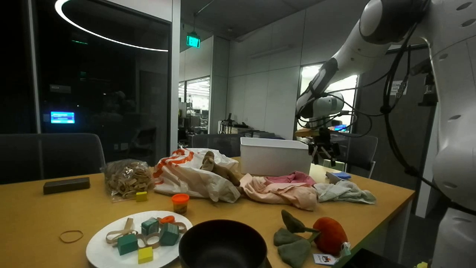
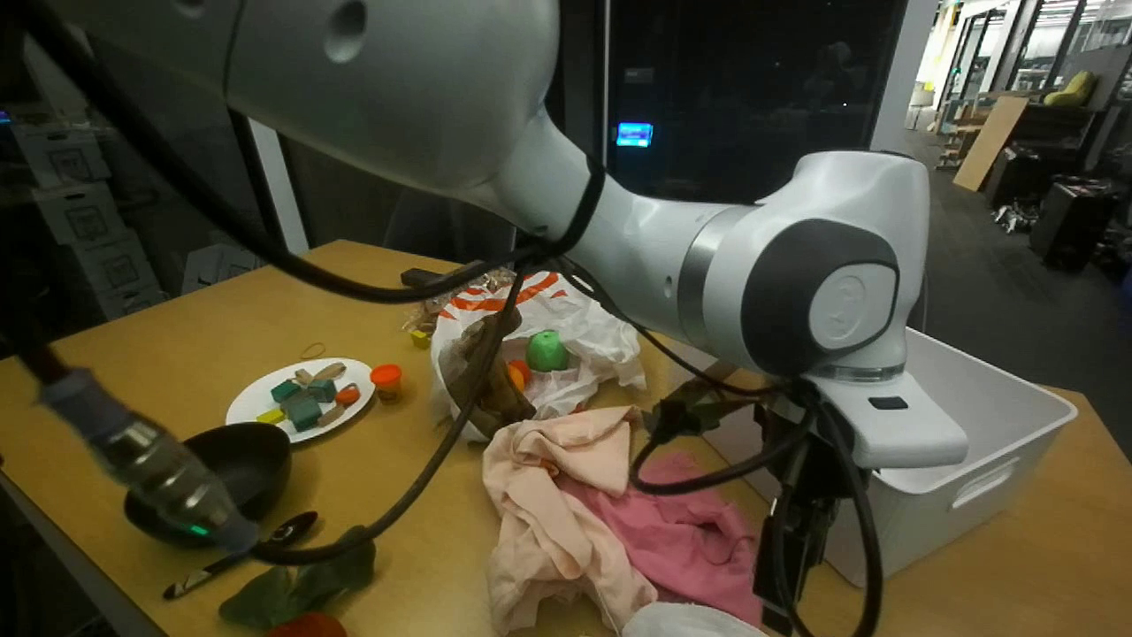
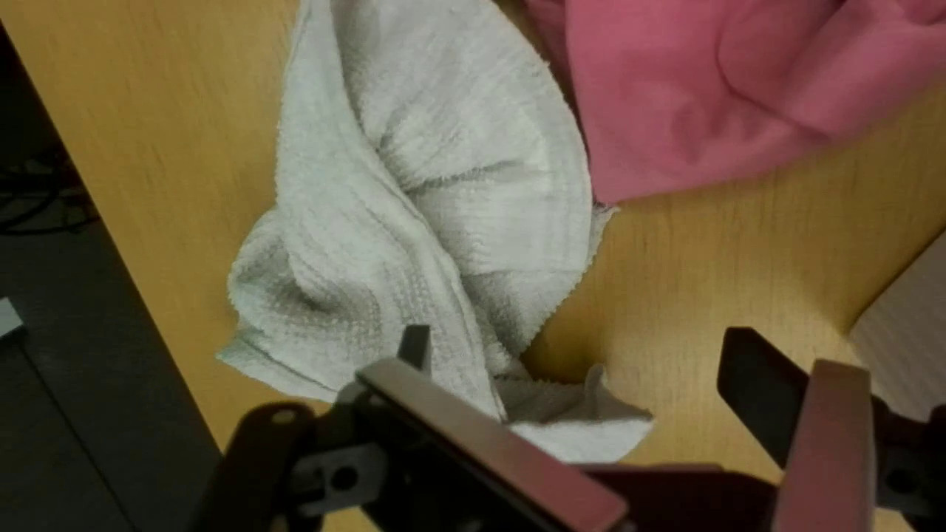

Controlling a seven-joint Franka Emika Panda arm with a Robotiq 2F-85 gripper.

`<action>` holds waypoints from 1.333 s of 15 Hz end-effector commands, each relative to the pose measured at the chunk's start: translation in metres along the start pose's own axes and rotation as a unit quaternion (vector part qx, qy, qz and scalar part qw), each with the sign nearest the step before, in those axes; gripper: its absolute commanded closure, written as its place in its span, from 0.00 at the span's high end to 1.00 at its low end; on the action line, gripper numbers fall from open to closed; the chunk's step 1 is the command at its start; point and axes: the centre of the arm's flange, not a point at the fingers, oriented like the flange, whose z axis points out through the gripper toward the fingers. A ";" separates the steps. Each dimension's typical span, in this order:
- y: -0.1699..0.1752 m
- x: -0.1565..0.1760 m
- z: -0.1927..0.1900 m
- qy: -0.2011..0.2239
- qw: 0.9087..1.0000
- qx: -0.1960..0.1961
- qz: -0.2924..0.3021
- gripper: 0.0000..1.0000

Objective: Stack up the shirts on the table

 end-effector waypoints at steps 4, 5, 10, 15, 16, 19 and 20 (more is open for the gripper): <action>0.000 -0.006 -0.003 0.024 0.999 0.036 -0.006 1.00; -0.005 -0.012 -0.002 0.031 0.999 0.037 -0.004 1.00; -0.010 -0.025 0.040 0.016 1.000 -0.023 -0.011 1.00; 0.019 -0.024 0.088 0.007 0.995 -0.100 0.015 1.00; 0.023 -0.024 0.096 0.004 0.994 -0.112 0.017 1.00; 0.027 -0.025 0.107 -0.003 0.992 -0.127 0.027 0.75; 0.027 -0.026 0.107 -0.004 0.992 -0.125 0.031 0.68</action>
